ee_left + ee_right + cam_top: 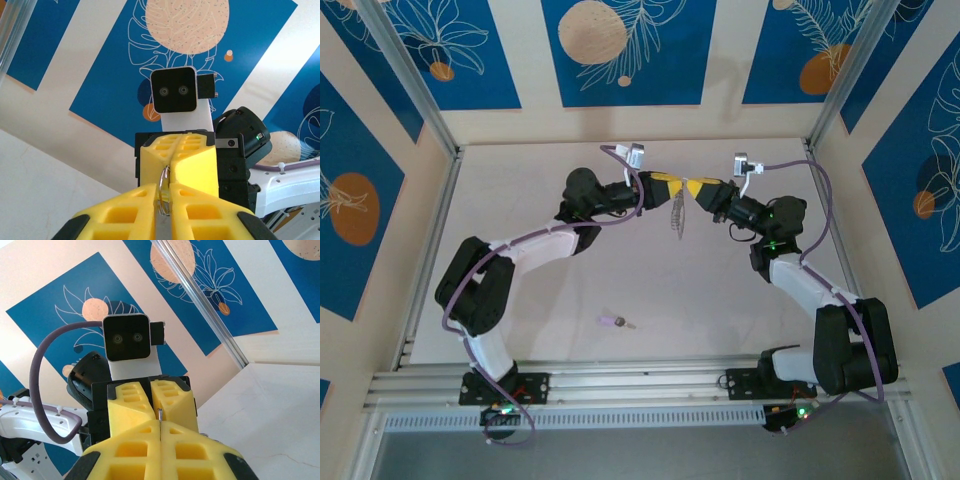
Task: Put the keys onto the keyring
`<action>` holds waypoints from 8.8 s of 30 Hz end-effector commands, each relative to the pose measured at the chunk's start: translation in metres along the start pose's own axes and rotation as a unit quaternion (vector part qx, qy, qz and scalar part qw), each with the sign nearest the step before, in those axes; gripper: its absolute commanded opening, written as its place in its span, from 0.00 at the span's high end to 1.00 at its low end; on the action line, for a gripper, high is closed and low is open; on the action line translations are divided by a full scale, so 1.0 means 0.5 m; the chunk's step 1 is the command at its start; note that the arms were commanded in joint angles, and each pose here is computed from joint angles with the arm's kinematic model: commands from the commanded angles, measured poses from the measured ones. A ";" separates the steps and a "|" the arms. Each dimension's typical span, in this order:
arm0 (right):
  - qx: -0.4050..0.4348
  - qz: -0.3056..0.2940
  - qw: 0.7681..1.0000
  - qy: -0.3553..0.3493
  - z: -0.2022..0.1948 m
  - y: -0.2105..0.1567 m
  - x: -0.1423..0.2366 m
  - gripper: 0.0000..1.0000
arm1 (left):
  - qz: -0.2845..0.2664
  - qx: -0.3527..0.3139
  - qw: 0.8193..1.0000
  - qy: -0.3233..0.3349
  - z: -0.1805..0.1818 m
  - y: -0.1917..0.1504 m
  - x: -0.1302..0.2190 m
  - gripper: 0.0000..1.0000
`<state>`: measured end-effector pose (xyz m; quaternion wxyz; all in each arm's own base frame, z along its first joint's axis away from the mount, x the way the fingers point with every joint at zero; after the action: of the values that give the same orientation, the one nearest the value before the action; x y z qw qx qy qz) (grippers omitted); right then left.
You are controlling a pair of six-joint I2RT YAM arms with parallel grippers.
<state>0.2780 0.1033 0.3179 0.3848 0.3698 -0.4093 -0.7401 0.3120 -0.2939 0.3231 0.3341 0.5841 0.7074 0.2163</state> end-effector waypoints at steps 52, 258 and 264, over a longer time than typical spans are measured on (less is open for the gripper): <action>0.009 -0.022 1.000 -0.007 0.000 0.006 0.009 1.00 | -0.038 -0.002 0.998 -0.052 0.007 -0.016 -0.025 0.82; 0.050 0.497 0.798 -0.338 0.111 -0.486 -0.033 0.97 | -0.113 -0.119 0.973 0.160 -0.090 0.050 0.285 1.00; -0.009 0.455 0.827 -0.329 0.086 -0.446 0.007 0.99 | -0.112 -0.115 0.974 0.158 -0.086 0.049 0.283 1.00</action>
<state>0.1804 0.1993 0.1308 0.5057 -0.1495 -0.6609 -0.5340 0.2826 -0.1489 0.3182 0.2660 0.4288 0.7909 0.3462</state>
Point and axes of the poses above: each hand's point on the last joint's axis, 136 mm out from that joint toward the fingers, its own x axis back along the fingers, its own z axis along the line the jaws close on, y = z × x, the point moved 10 cm from there along x, back along the fingers, and after that the axes turned 13 degrees about x, right-handed, at the moved point
